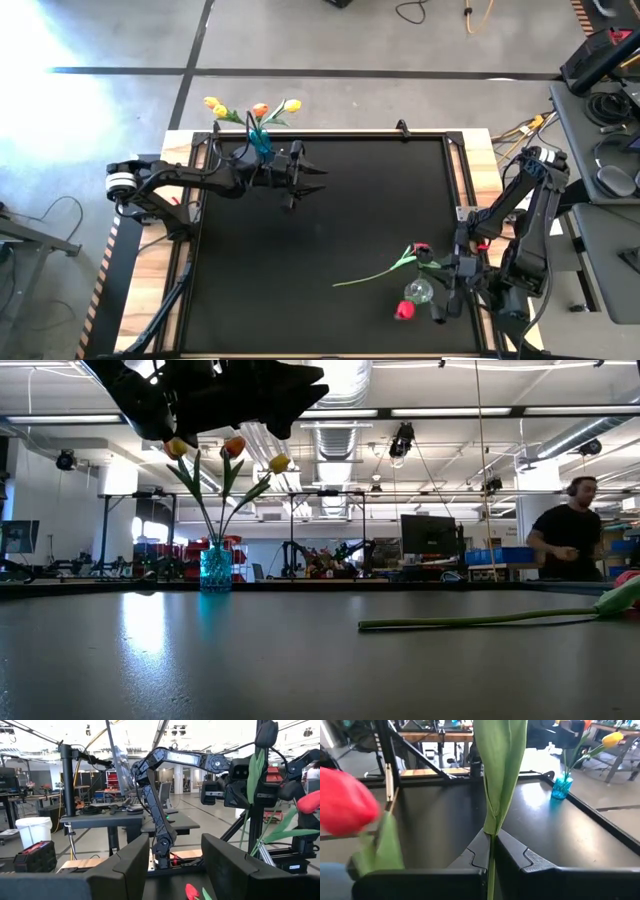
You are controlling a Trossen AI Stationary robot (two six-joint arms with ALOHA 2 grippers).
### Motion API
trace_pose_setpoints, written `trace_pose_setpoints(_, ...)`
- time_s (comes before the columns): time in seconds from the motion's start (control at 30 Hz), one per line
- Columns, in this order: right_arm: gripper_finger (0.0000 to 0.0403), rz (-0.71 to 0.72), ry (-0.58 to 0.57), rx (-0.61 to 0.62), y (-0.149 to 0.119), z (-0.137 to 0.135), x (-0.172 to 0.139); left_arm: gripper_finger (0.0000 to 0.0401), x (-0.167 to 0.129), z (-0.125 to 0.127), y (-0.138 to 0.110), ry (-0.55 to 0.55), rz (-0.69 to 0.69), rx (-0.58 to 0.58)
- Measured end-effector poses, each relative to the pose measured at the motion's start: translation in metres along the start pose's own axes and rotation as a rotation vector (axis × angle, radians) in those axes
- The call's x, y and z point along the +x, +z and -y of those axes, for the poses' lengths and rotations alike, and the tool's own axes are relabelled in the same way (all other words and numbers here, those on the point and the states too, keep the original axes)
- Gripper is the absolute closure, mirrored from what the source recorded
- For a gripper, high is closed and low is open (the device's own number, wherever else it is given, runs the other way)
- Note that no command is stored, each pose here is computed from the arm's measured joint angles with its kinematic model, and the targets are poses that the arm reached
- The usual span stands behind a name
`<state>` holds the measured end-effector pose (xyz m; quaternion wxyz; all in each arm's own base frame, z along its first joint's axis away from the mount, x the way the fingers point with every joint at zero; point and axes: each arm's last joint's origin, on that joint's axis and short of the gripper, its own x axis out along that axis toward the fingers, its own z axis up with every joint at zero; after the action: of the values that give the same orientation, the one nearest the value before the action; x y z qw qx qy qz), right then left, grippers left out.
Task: Sort flowers into vase by color
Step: Put the black flower into the transparent vase
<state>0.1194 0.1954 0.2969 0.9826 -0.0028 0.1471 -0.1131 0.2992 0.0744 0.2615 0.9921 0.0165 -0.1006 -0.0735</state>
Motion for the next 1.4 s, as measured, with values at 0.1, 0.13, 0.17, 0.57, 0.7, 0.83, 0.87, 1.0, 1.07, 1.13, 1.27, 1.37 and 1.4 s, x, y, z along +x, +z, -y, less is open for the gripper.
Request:
trace_pose_setpoints(0.1,0.039,-0.014,0.025,0.015,0.009,-0.002,-0.002,0.0235,0.0,0.0,0.0,-0.001,-0.004,-0.002)
trace_pose_setpoints(0.13,0.039,-0.021,0.035,0.018,0.012,-0.002,-0.003,0.0235,0.0,0.0,-0.001,-0.001,-0.007,-0.003)
trace_pose_setpoints(0.17,0.039,-0.027,0.045,0.028,0.015,-0.003,-0.004,0.0235,0.0,0.0,-0.001,-0.001,-0.008,-0.004)
trace_pose_setpoints(0.57,0.039,-0.089,0.061,0.067,0.005,-0.006,-0.001,0.0235,0.0,0.0,-0.002,-0.002,-0.016,-0.007)
trace_pose_setpoints(0.7,0.039,-0.099,0.056,0.046,0.0,-0.011,0.001,0.0235,0.0,0.0,-0.002,-0.001,-0.016,-0.007)
trace_pose_setpoints(0.83,0.039,-0.107,0.045,0.013,-0.006,-0.017,0.005,0.0235,0.0,0.0,-0.002,-0.002,-0.016,-0.007)
trace_pose_setpoints(0.87,0.039,-0.109,0.041,0.0,-0.008,-0.019,0.006,0.0235,0.0,0.0,-0.002,-0.002,-0.017,-0.008)
trace_pose_setpoints(1.0,0.039,-0.09,0.006,-0.063,-0.015,-0.025,0.01,0.0235,0.0,0.0,-0.002,-0.002,-0.017,-0.007)
trace_pose_setpoints(1.07,0.039,-0.08,-0.003,-0.076,-0.018,-0.027,0.01,0.0235,0.0,0.0,-0.002,-0.002,-0.017,-0.007)
trace_pose_setpoints(1.13,0.039,-0.064,-0.012,-0.081,-0.018,-0.028,0.01,0.0235,0.0,0.0,-0.002,-0.002,-0.017,-0.007)
trace_pose_setpoints(1.27,0.039,-0.035,-0.022,-0.089,-0.018,-0.028,0.008,0.0235,0.0,0.0,-0.002,-0.002,-0.018,-0.008)
trace_pose_setpoints(1.37,0.039,-0.01,-0.028,-0.101,-0.018,-0.028,0.006,0.0235,0.0,0.0,-0.002,-0.002,-0.019,-0.008)
trace_pose_setpoints(1.4,0.039,-0.003,-0.027,-0.105,-0.018,-0.028,0.005,0.0235,0.0,0.0,-0.002,-0.002,-0.02,-0.009)
